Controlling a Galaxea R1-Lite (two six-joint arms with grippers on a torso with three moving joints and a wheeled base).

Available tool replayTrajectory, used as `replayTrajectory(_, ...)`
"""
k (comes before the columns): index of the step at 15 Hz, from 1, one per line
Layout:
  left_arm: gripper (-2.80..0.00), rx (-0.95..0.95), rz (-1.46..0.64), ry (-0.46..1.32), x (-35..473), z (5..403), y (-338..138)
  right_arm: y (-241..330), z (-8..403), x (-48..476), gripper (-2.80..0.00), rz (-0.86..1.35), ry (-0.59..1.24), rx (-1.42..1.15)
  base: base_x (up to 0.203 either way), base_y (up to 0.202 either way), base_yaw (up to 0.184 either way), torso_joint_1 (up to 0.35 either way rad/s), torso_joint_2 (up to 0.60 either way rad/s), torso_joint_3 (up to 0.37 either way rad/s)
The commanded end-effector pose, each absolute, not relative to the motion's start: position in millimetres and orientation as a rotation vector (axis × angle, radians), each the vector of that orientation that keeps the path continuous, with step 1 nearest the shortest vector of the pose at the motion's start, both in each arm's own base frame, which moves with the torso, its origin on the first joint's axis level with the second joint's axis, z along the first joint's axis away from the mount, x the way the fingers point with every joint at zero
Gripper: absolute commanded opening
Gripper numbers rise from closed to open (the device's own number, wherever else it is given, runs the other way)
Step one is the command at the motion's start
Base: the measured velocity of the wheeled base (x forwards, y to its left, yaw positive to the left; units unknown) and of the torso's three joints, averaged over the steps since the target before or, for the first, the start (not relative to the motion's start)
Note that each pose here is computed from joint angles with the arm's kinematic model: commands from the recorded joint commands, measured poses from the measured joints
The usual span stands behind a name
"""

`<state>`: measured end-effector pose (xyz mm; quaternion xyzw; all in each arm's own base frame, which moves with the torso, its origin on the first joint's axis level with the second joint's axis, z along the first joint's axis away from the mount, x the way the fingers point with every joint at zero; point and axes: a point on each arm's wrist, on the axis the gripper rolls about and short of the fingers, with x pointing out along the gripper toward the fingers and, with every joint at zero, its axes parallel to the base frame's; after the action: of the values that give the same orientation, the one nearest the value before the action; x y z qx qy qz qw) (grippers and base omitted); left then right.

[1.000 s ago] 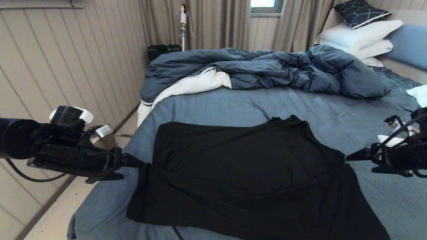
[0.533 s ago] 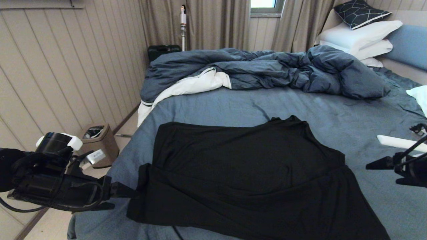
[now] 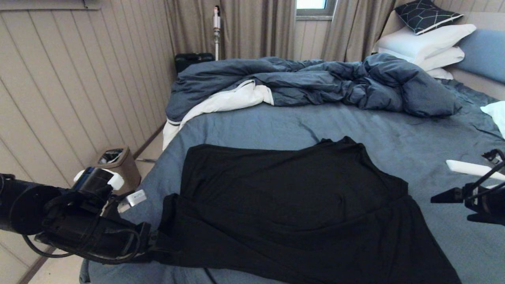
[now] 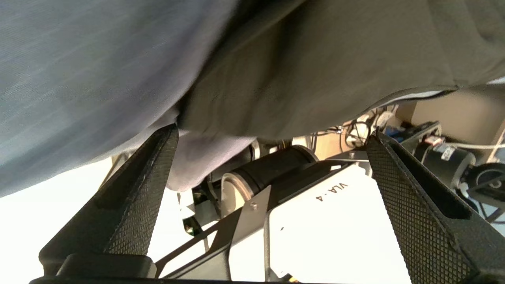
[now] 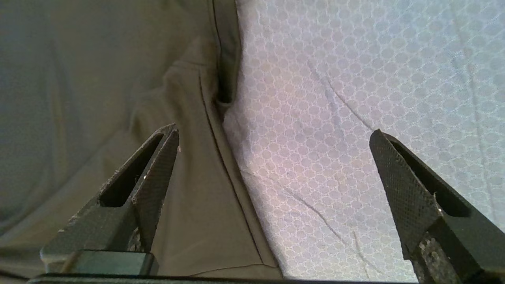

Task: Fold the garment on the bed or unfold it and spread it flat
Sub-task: Fold the black T-shirt

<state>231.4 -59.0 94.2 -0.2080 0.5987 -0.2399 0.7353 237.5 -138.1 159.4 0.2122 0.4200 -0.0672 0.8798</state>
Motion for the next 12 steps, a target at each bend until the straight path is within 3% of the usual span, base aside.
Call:
replayTrajectory(1, 0.00, -0.448, -0.543, 1.336, 236.0, 88.2, -66.5, -139.9, 155.1, 239.8, 0.00, -0.138, 0.889, 0.451, 0.000, 0.000, 0.000, 0.000, 0.00, 0.000)
replayTrajectory(4, 0.00, -0.449, -0.547, 1.330, 240.7, 86.6, -70.5, -142.0, 148.2, 243.1, 0.00, -0.138, 0.910, 0.462, 0.000, 0.000, 0.000, 0.000, 0.00, 0.000)
replayTrajectory(5, -0.95, -0.449, -0.542, 1.336, 242.1, 84.2, -70.6, -142.4, 147.6, 243.7, 0.00, -0.137, 0.911, 0.463, 0.000, 0.000, 0.000, 0.000, 0.00, 0.000)
replayTrajectory(6, -2.80, -0.449, -0.539, 1.340, 243.9, 82.8, -70.7, -142.5, 146.9, 244.0, 0.00, -0.136, 0.914, 0.464, 0.000, 0.000, 0.000, 0.000, 0.00, 0.000)
replayTrajectory(12, -2.80, -0.453, -0.546, 1.333, 244.6, 82.6, -71.2, -141.2, 146.4, 241.8, 0.00, -0.136, 0.923, 0.467, 0.000, 0.000, 0.000, 0.000, 0.00, 0.000)
